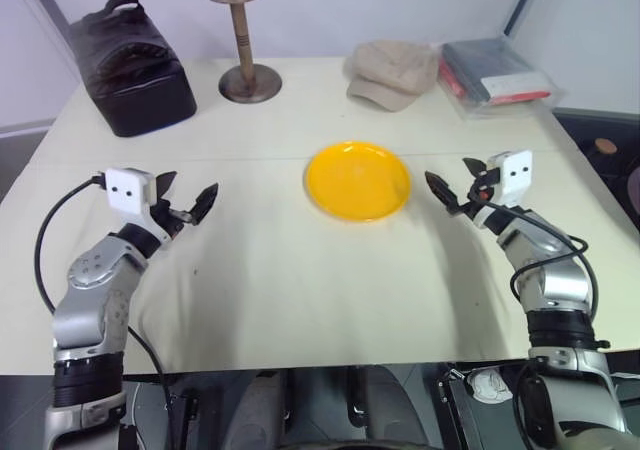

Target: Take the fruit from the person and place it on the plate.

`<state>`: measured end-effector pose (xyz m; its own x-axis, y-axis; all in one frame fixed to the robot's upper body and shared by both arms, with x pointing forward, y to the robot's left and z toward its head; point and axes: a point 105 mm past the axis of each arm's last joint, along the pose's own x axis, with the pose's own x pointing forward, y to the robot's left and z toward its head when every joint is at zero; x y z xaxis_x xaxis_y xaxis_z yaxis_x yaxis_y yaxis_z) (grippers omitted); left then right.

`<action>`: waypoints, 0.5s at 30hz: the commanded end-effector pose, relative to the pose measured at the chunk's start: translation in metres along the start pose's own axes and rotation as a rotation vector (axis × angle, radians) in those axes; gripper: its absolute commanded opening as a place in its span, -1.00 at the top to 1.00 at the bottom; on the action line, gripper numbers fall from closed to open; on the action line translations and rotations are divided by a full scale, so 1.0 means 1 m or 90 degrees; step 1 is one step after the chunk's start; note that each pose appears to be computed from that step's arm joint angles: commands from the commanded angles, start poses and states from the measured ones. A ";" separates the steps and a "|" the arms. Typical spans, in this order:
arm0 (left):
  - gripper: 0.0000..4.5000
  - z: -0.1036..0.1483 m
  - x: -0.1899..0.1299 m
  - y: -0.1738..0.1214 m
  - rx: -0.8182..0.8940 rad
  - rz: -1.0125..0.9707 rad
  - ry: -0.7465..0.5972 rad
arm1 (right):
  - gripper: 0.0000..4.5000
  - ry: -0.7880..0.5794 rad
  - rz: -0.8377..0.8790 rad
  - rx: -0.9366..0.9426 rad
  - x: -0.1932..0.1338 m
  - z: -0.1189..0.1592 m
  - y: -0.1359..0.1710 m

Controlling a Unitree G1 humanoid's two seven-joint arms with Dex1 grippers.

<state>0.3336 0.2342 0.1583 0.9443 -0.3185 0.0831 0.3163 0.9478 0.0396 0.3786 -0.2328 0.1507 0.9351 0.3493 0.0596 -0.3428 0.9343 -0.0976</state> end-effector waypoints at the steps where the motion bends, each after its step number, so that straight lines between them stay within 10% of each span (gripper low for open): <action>1: -0.98 0.016 0.002 -0.001 0.025 -0.006 -0.035 | -1.00 -0.032 -0.013 -0.017 -0.001 0.015 -0.007; 15: -0.98 0.017 0.003 0.001 0.031 -0.006 -0.036 | -1.00 -0.034 -0.014 -0.017 -0.001 0.016 -0.008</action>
<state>0.3353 0.2320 0.1624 0.9393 -0.3281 0.1004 0.3247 0.9446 0.0491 0.3786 -0.2329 0.1507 0.9354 0.3485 0.0597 -0.3420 0.9346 -0.0978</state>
